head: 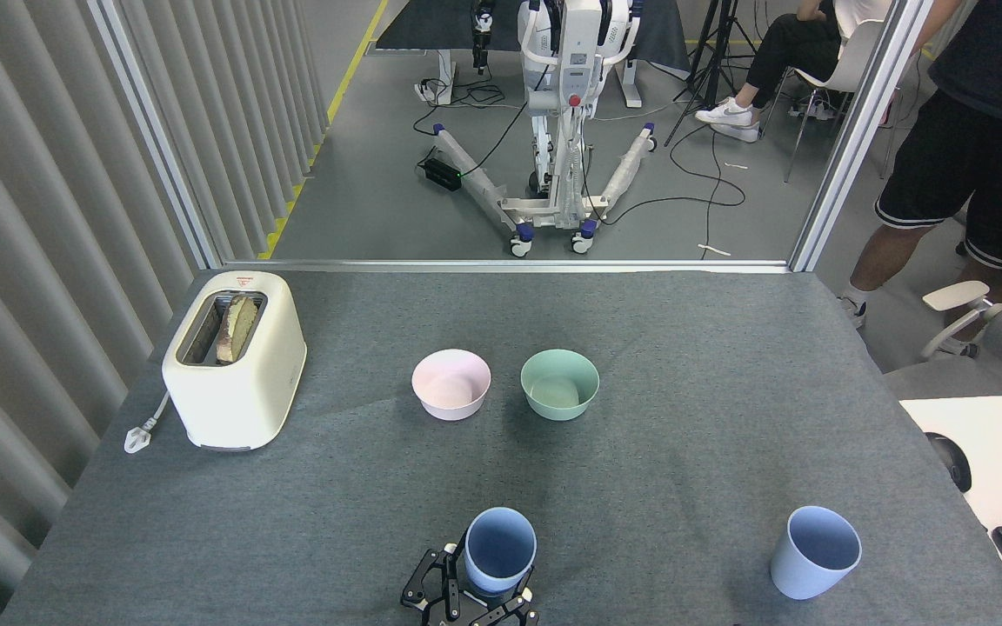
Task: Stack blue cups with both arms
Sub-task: 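Move the held blue cup with the left gripper toward the table's middle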
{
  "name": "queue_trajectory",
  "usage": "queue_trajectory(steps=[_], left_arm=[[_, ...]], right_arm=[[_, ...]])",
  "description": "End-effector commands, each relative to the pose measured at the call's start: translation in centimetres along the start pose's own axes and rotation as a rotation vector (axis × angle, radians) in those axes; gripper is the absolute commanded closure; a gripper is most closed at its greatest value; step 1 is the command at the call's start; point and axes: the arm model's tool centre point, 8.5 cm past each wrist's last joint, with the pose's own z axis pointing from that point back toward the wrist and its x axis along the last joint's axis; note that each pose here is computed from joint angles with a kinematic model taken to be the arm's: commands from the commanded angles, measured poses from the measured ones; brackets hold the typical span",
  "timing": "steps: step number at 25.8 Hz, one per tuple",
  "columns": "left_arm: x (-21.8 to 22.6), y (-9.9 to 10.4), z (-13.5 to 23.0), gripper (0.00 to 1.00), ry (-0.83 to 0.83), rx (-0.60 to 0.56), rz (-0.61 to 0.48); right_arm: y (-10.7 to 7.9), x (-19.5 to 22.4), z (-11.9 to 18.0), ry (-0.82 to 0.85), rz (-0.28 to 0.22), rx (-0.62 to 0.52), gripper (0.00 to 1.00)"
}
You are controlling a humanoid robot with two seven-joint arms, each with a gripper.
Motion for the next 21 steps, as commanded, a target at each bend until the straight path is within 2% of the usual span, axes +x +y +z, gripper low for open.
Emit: queue_trajectory(steps=[1,4,7,15,19,21], left_arm=[[0.0,0.6,0.0,0.35,0.008,0.011,0.082],[0.5,0.0,0.9,0.35,-0.004,-0.008,0.096],[0.5,0.8,0.9,0.35,0.001,0.015,0.107],[1.9,0.5,1.7,0.34,-0.038,0.002,0.105],[2.1,0.1,1.8,0.22,-0.040,-0.012,0.106],[2.2,-0.5,2.0,0.19,-0.043,-0.031,0.104]], right_arm=[[0.1,0.0,0.0,-0.001,0.000,0.003,0.00],[0.1,0.0,0.0,0.000,0.000,0.004,0.00],[0.1,0.0,0.0,0.000,0.000,0.004,0.00],[0.1,0.0,0.0,0.000,-0.001,0.004,0.00],[0.1,0.0,0.0,0.005,-0.016,0.001,0.00],[0.1,-0.1,0.0,0.004,-0.014,0.001,0.00]])
